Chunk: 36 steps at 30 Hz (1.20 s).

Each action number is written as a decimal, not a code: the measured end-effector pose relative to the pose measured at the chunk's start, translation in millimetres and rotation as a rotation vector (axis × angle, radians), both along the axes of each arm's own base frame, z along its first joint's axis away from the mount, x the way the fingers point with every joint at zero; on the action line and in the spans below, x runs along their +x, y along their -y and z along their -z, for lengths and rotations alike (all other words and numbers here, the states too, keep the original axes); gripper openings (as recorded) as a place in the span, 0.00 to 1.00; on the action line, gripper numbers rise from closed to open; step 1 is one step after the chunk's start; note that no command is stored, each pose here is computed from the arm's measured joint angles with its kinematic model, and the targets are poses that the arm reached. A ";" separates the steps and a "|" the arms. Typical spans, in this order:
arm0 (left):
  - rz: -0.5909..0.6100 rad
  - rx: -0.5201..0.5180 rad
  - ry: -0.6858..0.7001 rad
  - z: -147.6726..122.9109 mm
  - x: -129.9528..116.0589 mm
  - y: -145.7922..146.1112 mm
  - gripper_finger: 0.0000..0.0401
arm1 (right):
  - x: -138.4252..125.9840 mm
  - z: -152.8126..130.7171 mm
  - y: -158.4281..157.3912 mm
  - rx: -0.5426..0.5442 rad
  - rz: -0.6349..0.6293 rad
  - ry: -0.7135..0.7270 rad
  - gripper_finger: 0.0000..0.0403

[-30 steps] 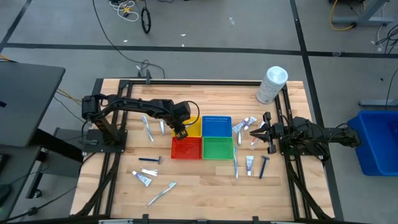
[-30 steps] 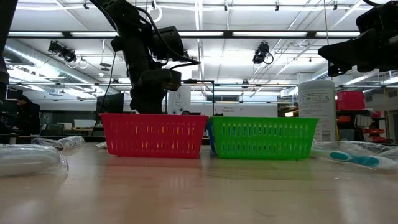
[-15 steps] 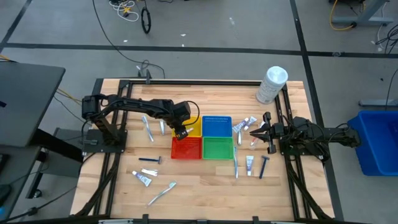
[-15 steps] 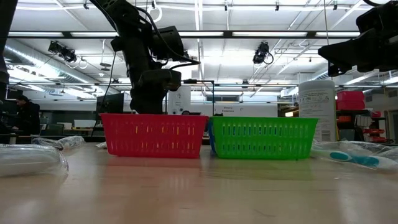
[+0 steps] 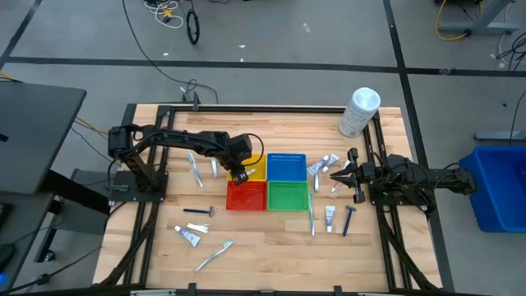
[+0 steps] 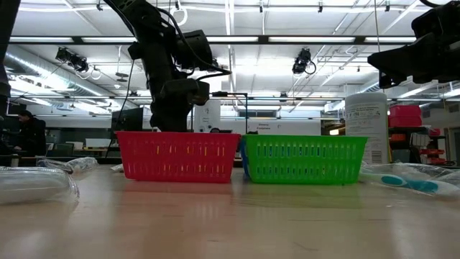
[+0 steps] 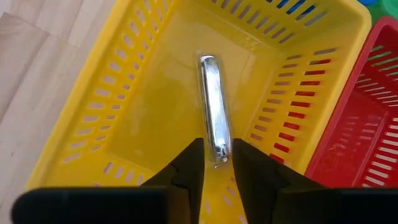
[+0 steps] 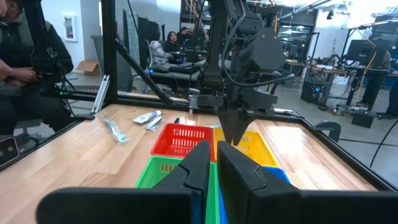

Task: Pick & Place Travel size toiletries
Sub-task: Put the middle left nail cutter into the yellow bin

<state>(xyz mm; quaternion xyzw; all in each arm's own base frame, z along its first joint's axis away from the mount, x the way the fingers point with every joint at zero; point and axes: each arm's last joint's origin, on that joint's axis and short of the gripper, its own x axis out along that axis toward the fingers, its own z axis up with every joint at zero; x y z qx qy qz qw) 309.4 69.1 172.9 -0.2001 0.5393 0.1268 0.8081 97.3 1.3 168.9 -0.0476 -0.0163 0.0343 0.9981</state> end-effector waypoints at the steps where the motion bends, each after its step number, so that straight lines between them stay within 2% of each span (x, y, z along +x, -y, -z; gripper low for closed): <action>1: 0.000 0.000 0.000 0.0 0.0 0.0 0.19 | 0.0 0.1 0.0 0.000 0.000 0.000 0.10; 17: 0.000 0.006 0.024 -7.7 -1.9 0.5 0.03 | 0.0 0.1 0.0 0.000 0.000 0.000 0.10; 24: 0.006 0.024 0.113 -36.9 -11.7 4.2 0.02 | 0.0 -0.1 0.0 0.000 0.000 0.000 0.10; 36: 0.049 0.084 0.230 -86.6 -42.5 14.6 0.02 | 0.0 0.0 0.0 0.000 0.000 0.000 0.10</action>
